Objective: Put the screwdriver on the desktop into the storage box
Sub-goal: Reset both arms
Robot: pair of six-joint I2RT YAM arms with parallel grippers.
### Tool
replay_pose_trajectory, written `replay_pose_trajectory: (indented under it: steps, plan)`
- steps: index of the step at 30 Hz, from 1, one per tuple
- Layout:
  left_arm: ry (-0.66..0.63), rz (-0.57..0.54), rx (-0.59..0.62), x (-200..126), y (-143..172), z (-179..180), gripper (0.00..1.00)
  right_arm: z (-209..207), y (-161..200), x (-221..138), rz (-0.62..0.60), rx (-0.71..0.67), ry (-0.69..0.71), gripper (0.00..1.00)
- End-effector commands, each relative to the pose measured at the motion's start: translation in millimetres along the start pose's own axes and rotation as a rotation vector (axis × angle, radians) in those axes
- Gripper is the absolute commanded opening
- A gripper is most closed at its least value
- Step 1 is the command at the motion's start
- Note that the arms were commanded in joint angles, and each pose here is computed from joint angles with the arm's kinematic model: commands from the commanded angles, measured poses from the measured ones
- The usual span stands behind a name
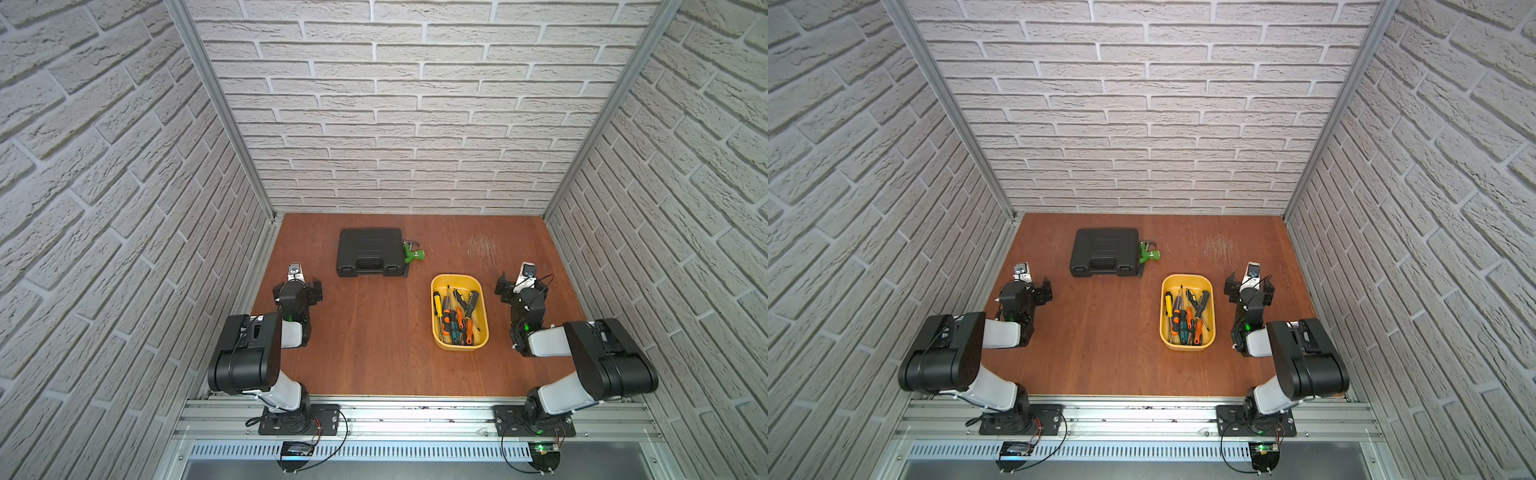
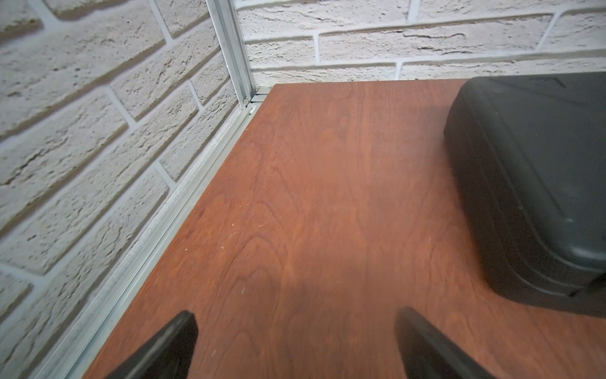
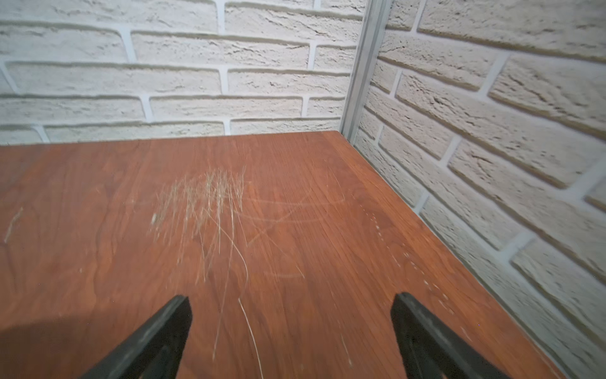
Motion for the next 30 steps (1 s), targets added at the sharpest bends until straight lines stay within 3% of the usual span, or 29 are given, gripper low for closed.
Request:
replay_pose_trajectory:
  steps: [1, 2, 3, 5, 7, 9, 11, 13, 18, 30]
  plan:
    - [0.008, -0.028, 0.009, 2, -10, -2, 0.98, -15, -43, -15, 0.064, 0.029, 0.013, 0.99]
    - [0.011, -0.028, 0.009, 2, -10, -2, 0.98, -20, -30, -13, 0.131, 0.036, 0.036, 0.99]
    - [0.005, -0.03, 0.011, 2, -10, -2, 0.98, -14, -17, -10, 0.118, 0.017, 0.01, 0.99]
    - [-0.003, -0.032, 0.024, 2, -11, -4, 0.98, 0, 5, 0, 0.016, 0.065, -0.054, 0.99]
    - [-0.012, -0.037, 0.044, 1, -12, -6, 0.98, 48, 5, 8, -0.1, -0.048, -0.264, 0.99]
    - [-0.006, -0.033, 0.045, 1, -11, -7, 0.98, 45, 13, 6, 0.056, -0.064, -0.267, 0.99]
    - [-0.015, -0.041, 0.053, -1, -12, -8, 0.98, 52, 9, 15, -0.039, -0.035, -0.319, 0.99]
    - [-0.008, -0.037, 0.052, 0, -11, -8, 0.98, 44, 14, 17, 0.096, -0.045, -0.276, 0.99]
    - [0.024, -0.028, 0.036, 2, -11, -8, 0.98, 25, 14, 15, 0.056, -0.006, -0.153, 0.99]
    - [0.021, -0.028, 0.036, 2, -11, -8, 0.98, 27, 13, 25, 0.056, -0.016, -0.127, 0.99]
Point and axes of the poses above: each gripper's point midway between its finger pads, its own x axis out along the fingers, its own z axis along the line the jaws close on, y = z × x, the point moved 1 cm from there along -x, back along the fingers, and after that the axes turned 2 degrees about -x, right-handed, at the moved point
